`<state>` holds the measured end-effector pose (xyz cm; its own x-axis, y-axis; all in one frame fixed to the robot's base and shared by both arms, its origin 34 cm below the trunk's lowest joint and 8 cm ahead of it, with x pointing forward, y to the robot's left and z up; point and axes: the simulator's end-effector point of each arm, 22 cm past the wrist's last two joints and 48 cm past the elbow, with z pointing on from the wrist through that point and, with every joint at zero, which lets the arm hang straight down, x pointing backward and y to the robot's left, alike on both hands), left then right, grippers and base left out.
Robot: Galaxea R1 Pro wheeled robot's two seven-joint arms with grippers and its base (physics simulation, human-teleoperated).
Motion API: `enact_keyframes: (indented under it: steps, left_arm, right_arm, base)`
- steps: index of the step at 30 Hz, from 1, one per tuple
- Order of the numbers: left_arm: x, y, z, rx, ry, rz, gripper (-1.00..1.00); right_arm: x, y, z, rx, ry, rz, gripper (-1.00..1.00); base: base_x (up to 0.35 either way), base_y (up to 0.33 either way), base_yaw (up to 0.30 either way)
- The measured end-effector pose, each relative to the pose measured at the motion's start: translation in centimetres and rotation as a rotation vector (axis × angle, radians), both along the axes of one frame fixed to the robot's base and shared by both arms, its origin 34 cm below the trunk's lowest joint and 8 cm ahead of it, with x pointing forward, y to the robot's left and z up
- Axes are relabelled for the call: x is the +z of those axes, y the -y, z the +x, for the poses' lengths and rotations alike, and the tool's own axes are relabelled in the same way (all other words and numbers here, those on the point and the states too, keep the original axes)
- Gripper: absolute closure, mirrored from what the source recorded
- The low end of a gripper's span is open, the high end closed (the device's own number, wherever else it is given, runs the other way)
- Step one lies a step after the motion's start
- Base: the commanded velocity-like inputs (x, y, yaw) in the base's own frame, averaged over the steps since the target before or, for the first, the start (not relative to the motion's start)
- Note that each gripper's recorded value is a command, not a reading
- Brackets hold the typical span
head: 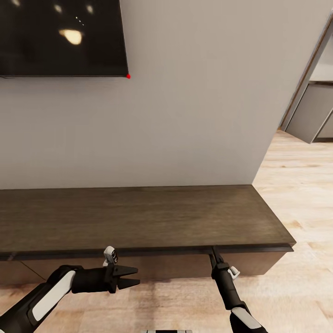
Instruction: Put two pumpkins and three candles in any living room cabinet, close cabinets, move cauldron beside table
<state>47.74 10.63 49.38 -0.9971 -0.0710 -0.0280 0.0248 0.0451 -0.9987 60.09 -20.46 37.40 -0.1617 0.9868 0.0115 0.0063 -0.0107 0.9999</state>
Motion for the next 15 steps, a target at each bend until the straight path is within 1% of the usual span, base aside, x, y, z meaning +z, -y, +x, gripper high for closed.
enact_keyframes:
  steps: [2,4,15]
  left_arm:
    - [0.02,0.01,0.00,0.000,0.000,0.000,-1.00]
    - [-0.01,0.01,0.00,-0.001,0.000,0.000,-1.00]
    - [-0.05,0.01,0.00,0.000,-0.001,0.001,-1.00]
  right_arm:
    - [-0.13,0.01,-0.03,0.000,-0.005,-0.002,1.00]
    - [-0.90,0.01,-0.18,0.001,-0.035,-0.007,1.00]
    - [-0.94,0.02,-0.20,0.001,-0.037,-0.007,1.00]
  base:
    - [0.000,0.000,0.000]
    - [0.000,0.000,0.000]
    - [-0.015,0.000,0.000]
